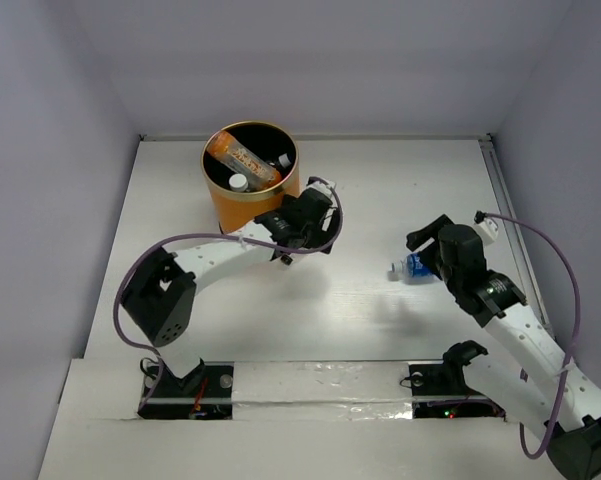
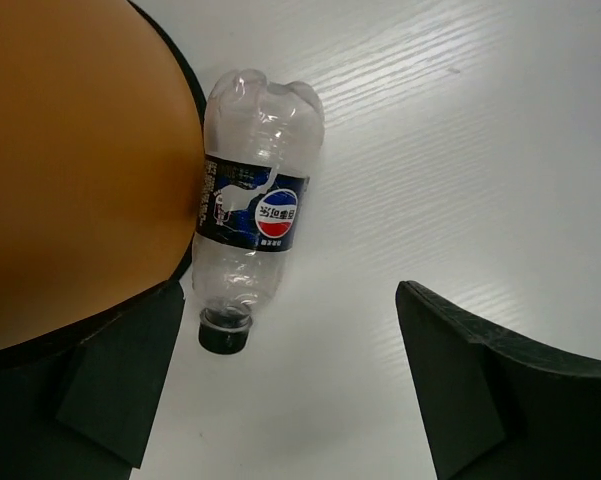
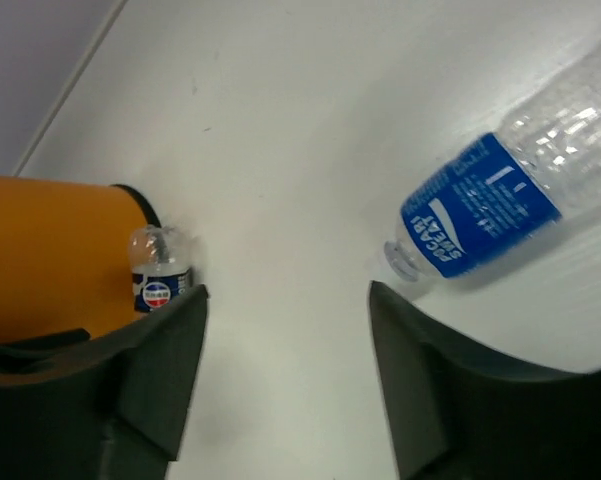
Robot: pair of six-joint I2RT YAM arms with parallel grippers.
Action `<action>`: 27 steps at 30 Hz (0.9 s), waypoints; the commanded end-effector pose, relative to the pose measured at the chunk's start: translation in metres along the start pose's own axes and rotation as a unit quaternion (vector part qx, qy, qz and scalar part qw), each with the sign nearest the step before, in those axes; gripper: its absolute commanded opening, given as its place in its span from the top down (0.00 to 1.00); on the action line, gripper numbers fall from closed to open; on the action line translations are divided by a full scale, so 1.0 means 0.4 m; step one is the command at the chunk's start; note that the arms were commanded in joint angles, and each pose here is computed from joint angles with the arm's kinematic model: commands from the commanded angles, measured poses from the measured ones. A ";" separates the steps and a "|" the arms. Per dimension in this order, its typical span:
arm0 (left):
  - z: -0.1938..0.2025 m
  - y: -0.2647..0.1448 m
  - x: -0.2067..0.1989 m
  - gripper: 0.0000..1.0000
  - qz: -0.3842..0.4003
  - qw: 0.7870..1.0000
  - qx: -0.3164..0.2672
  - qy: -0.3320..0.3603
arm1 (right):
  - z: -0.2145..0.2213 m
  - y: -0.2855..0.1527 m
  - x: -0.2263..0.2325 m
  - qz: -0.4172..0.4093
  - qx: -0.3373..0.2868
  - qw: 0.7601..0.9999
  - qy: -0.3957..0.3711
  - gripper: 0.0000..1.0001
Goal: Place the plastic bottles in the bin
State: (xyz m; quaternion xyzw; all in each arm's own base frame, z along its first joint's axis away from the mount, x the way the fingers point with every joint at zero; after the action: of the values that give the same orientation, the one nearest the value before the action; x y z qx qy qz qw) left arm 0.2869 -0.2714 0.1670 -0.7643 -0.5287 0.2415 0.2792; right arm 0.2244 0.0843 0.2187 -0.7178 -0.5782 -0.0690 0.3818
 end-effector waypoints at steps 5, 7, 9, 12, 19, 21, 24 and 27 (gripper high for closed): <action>-0.024 0.076 0.009 0.13 -0.054 0.998 -0.031 -0.012 | 0.015 0.013 -0.092 0.065 0.011 0.996 0.054 0.12; -0.018 0.100 0.010 0.13 -0.065 0.997 -0.032 -0.011 | 0.017 0.027 -0.128 0.091 0.013 0.994 0.062 0.08; -0.020 0.122 0.017 0.13 -0.073 0.997 -0.031 -0.013 | 0.017 0.044 -0.167 0.120 0.015 0.990 0.072 0.05; -0.024 0.139 0.017 0.11 -0.082 0.996 -0.036 -0.012 | -0.007 0.064 -0.196 0.140 0.009 0.987 0.078 0.03; 0.000 0.195 0.033 0.10 -0.096 0.995 -0.017 -0.005 | -0.037 0.118 -0.247 0.206 0.027 0.976 0.064 0.00; 0.018 0.214 0.043 0.10 -0.099 0.995 -0.008 -0.005 | -0.054 0.131 -0.259 0.213 0.021 0.974 0.068 0.00; 0.034 0.236 0.045 0.15 -0.090 0.996 0.002 -0.009 | -0.056 0.157 -0.287 0.231 0.030 0.970 0.069 0.00; 0.049 0.246 0.036 0.28 -0.077 0.997 0.009 -0.015 | -0.053 0.184 -0.314 0.251 0.040 0.965 0.061 0.00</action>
State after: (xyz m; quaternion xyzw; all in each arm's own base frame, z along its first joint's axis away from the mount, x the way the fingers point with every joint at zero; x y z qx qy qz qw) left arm 0.3364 -0.2811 0.0776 -0.7118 -0.5825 0.2255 0.3213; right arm 0.2373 -0.0208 0.1206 -0.8140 -0.3411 0.0193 0.4697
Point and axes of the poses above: each gripper's point midway between its finger pads, its own y axis out along the fingers, its own x axis along the line the jaws close on, z = x × y, the point moved 5 cm from there along -y, back along the fingers, and after that the axes turned 5 degrees about -y, right-handed, at the moved point
